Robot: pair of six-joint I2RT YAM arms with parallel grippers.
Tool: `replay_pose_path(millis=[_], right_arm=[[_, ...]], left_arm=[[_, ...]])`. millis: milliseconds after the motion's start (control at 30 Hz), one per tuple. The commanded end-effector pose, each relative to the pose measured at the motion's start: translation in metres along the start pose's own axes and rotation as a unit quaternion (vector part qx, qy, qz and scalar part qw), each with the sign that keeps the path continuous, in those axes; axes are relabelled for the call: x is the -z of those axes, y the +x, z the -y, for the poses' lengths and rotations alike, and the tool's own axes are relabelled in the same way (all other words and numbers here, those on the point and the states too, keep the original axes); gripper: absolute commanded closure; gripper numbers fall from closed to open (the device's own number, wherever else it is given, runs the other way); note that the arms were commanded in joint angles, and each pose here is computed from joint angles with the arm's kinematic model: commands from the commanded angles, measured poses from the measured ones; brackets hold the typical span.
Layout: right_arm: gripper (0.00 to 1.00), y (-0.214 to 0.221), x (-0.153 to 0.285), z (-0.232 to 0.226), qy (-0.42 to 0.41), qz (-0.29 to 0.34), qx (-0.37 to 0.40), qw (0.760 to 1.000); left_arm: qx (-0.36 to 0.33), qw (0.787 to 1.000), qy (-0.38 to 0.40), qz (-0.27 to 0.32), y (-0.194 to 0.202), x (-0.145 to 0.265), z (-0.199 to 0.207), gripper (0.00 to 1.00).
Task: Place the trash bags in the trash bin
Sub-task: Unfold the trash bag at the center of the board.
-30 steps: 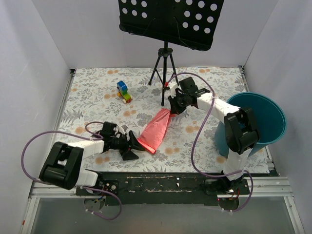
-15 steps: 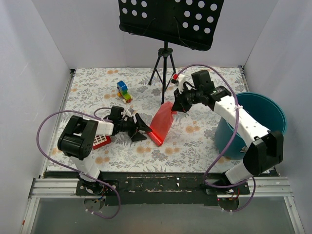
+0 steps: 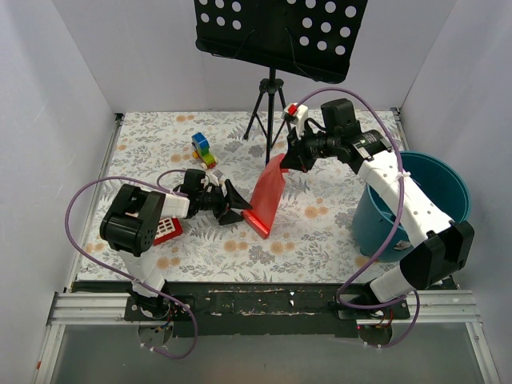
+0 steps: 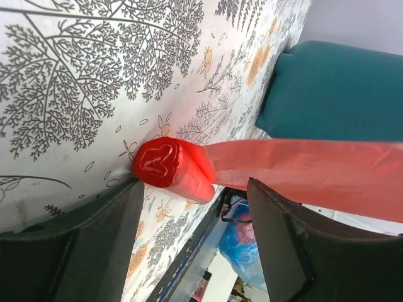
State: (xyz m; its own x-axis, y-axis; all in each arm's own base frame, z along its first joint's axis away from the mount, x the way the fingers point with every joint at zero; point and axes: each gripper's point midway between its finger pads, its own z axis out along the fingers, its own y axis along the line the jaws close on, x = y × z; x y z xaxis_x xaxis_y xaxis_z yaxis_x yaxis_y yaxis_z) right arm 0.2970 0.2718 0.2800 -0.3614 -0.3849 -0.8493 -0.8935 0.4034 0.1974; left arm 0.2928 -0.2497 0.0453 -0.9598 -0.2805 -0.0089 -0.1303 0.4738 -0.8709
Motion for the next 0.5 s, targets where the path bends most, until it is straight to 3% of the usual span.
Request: replay_pose_path(millis=[0, 333, 467], right_arm=[[0.99, -0.015, 0.014, -0.004, 0.012, 0.016, 0.018, 1.000], [0.99, -0.048, 0.031, 0.004, 0.042, 0.050, 0.041, 0.997], [0.99, -0.027, 0.028, 0.015, 0.053, 0.036, 0.020, 0.998]], left_arm=[[-0.003, 0.997, -0.073, 0.031, 0.001, -0.005, -0.039, 0.32], [-0.004, 0.996, -0.084, 0.038, 0.001, -0.004, -0.040, 0.31], [-0.003, 0.996, -0.090, 0.025, 0.008, -0.009, -0.043, 0.33]])
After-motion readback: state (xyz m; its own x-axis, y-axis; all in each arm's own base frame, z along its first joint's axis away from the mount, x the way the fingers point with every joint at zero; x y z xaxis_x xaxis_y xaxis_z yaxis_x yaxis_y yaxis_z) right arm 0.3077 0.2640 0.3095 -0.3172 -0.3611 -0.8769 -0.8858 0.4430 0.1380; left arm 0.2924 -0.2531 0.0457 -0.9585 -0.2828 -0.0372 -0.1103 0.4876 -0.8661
